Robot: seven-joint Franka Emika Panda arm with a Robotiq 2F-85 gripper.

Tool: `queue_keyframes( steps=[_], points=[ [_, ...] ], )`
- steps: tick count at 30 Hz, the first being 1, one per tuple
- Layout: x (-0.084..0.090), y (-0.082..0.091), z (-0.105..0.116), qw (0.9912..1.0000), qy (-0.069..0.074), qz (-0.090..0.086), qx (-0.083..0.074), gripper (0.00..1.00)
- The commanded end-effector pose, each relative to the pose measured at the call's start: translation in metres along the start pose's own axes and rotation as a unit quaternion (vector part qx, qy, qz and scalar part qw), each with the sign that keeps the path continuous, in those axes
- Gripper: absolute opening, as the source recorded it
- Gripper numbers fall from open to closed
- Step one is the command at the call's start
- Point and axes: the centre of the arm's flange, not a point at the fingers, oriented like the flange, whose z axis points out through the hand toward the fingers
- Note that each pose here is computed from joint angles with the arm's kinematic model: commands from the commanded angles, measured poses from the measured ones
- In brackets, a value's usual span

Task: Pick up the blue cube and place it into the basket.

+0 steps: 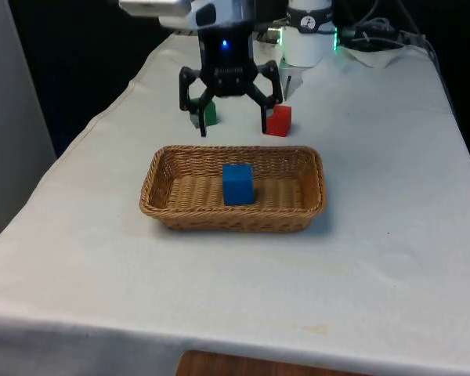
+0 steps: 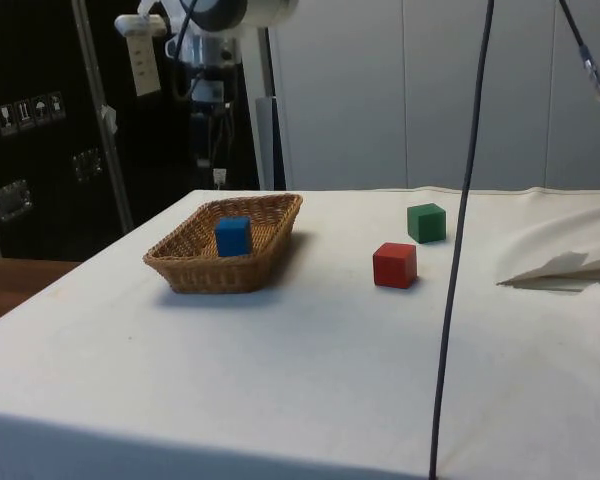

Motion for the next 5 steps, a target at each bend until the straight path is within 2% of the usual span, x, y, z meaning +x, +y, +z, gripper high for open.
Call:
queue_keyframes(
  steps=[1, 3, 4, 5],
  points=[
    [0.0002, -0.0002, -0.0063, 0.99999, -0.003, 0.002, -0.001, 1.0],
    [0.0011, -0.0007, -0.0146, 1.0, -0.001, 0.002, 0.0, 1.0],
    [0.0008, -0.0006, -0.0102, 1.0, 0.002, 0.0, 0.001, 1.0],
    [0.0011, -0.0007, -0.0146, 1.0, -0.001, 0.002, 0.0, 1.0]
  ],
)
